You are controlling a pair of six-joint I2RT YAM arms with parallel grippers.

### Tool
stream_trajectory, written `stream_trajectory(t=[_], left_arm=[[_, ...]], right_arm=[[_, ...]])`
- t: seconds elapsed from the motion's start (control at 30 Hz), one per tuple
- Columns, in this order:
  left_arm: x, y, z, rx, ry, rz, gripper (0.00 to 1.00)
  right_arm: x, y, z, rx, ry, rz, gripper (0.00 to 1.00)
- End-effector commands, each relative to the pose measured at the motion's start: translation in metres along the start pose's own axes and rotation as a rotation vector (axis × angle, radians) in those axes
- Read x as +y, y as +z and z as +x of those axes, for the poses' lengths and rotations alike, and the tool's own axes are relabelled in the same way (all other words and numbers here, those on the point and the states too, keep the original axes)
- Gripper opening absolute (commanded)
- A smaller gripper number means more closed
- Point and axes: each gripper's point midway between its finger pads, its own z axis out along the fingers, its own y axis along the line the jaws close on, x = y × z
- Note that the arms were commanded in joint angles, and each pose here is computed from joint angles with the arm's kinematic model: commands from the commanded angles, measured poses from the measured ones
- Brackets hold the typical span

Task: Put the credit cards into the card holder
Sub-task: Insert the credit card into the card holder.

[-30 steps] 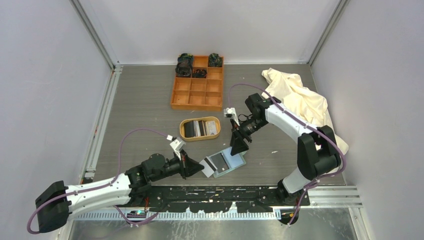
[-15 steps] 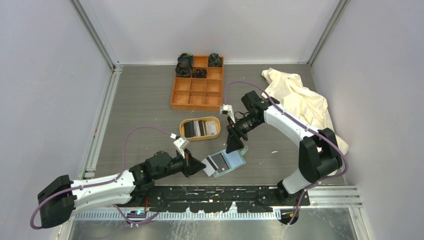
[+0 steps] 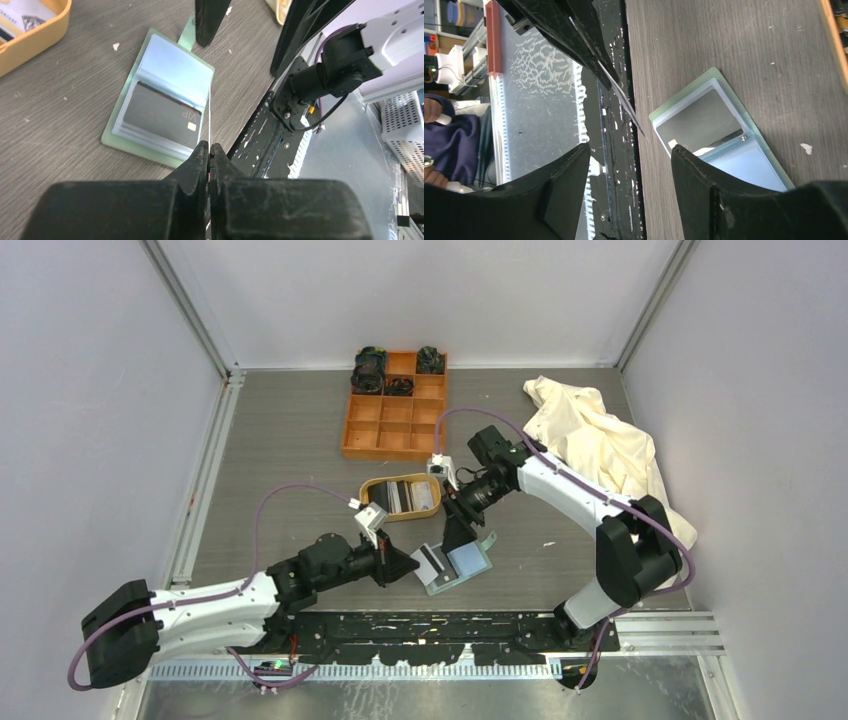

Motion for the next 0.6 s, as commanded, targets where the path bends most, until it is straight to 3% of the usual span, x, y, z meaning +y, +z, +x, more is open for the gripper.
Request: stream_trajectory(t=[0.0,0.13,0.2,0.47,0.53,0.57], left_arm=[[-0.028,0.006,-0.038,-0.087,0.030,0.095,0.00],[-0.036,0.010,-0.046,-0.089,0.013,0.161,0.00],[-0.035,0.011,-0.049,-0.088,-0.005,0.184,0.00],[-0.035,0.014,-0.051,-0.093,-0.025,0.251,0.00],[-0.035,0.013,-0.052,-0.104,-0.029,0.257,0.02],[-0.034,0.012,-0.051,-0.113,-0.035,0.259,0.11]], right_arm=[[0.010,0.011,-0.011,0.000,-0.033,-0.043,0.65],[0.021,0.020,-0.006,0.023,-0.100,-0.094,0.61],[0.025,0.021,-0.005,0.022,-0.138,-0.115,0.54],[0.031,0.020,-0.006,0.019,-0.147,-0.148,0.04],[0.036,0.019,-0.007,0.023,-0.138,-0.172,0.01],[0.038,0.018,-0.009,0.020,-0.135,-0.186,0.01]])
